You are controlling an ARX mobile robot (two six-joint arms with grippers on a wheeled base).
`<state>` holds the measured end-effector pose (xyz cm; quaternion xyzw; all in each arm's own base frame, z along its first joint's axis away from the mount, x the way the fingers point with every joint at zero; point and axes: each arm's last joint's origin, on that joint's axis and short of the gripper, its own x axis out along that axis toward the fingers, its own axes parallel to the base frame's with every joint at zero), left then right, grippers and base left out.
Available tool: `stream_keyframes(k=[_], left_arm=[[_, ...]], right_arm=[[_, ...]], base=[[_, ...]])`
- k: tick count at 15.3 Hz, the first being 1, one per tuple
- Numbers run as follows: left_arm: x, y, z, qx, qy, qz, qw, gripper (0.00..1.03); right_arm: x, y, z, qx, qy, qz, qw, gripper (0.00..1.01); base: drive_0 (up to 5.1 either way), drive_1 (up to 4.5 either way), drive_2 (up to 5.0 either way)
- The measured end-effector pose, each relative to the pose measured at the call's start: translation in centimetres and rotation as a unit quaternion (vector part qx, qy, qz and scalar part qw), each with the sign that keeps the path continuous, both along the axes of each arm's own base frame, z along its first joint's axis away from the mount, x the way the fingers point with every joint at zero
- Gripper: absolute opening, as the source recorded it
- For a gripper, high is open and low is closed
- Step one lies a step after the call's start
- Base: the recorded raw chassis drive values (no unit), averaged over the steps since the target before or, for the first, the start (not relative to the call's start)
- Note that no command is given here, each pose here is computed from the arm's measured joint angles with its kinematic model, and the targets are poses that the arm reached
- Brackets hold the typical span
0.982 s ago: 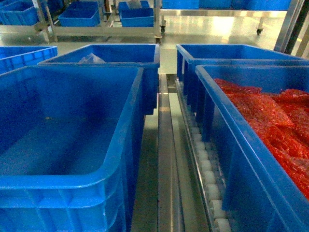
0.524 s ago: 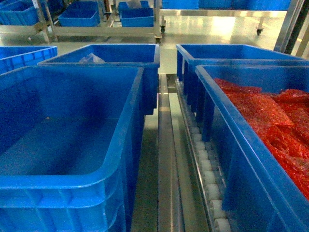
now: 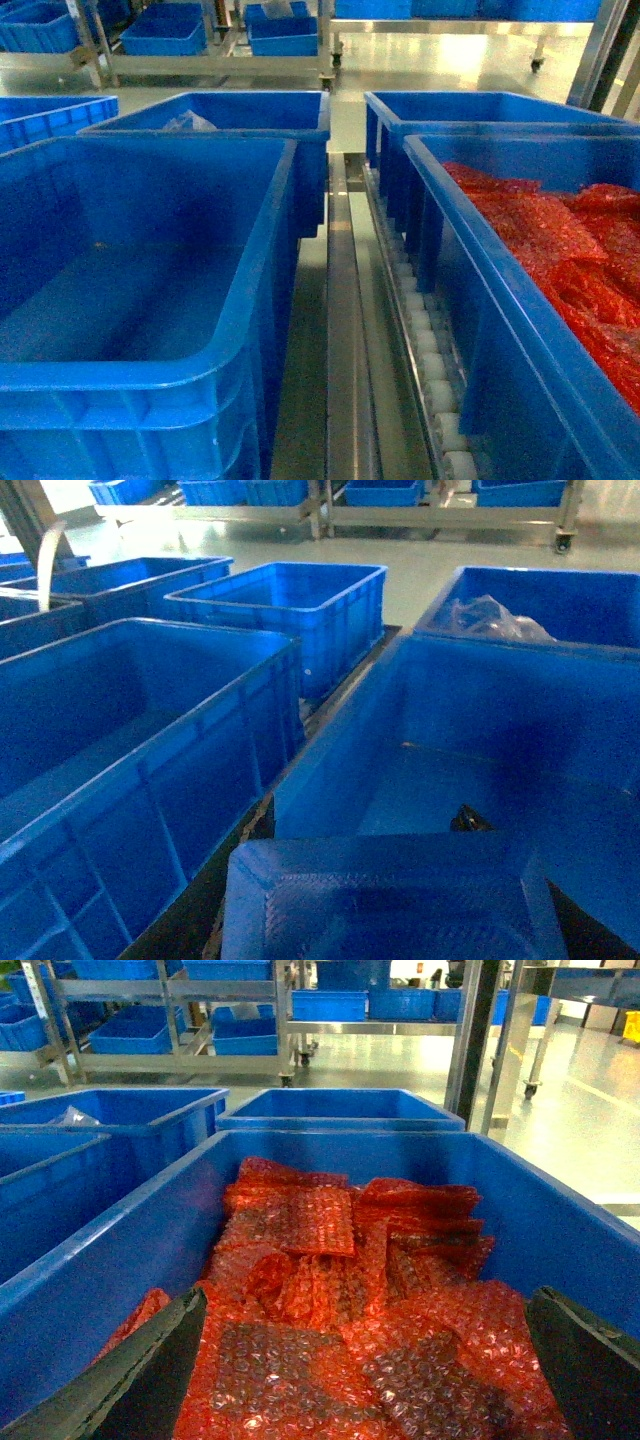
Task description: Pick blue part to blue bin on bottom shelf
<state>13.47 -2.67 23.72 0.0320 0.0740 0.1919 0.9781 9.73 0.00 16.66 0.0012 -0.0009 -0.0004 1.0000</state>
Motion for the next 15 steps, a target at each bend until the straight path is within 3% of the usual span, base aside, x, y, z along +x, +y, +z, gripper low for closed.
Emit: stream_keyframes(k=[1,3,5,7,10,11,12,13,15], left_arm=[[1.3,-0.4,0.3,-0.002,-0.009,-0.007,0.9999,0.43],[5.7,-2.1,1.7,-0.018,-0.032,-0.058,0.9976,0.43],[10.0,-3.9,-0.1,-0.028,0.019,-0.103,0.9941,0.43],[11.6,-4.6,-2.0,-0.025,0.064,-0.103,0.9923,0.69],[11.4,-4.5,-1.3,-0.029,0.047,-0.101,0.9934,1.00],[11.4,-4.5,-1.3,-0.030,0.047,-0.101,0.9933,0.97],[11.5,-4.1,-1.2,-0.042,-0.019,-0.143,0.9886,0.89],[10.2,-3.1,-2.0,-0.044,-0.056,-0.177,0.9816,0.76],[7.8,-1.3,-3.2,-0.040,-0.073,-0.186,0.9790,0.51]], right_arm=[[0.0,0.0,0.0,0.000,0.000,0.000,1.0000,0.98],[0.0,0.0,0.0,0.000,0.000,0.000,1.0000,0.98],[0.0,0.0,0.0,0.000,0.000,0.000,1.0000,0.98],[0.0,0.0,0.0,0.000,0.000,0.000,1.0000,0.98],[0.0,0.0,0.0,0.000,0.000,0.000,1.0000,0.98],[0.0,0.0,0.0,0.000,0.000,0.000,1.0000,0.98],[0.0,0.0,0.0,0.000,0.000,0.000,1.0000,0.98],[0.0,0.0,0.0,0.000,0.000,0.000,1.0000,0.98],[0.0,0.0,0.0,0.000,0.000,0.000,1.0000,0.98]], base=[[0.0,0.00,0.0],[0.0,0.00,0.0],[0.0,0.00,0.0],[0.0,0.00,0.0],[0.0,0.00,0.0],[0.0,0.00,0.0],[0.0,0.00,0.0],[0.0,0.00,0.0],[0.0,0.00,0.0]])
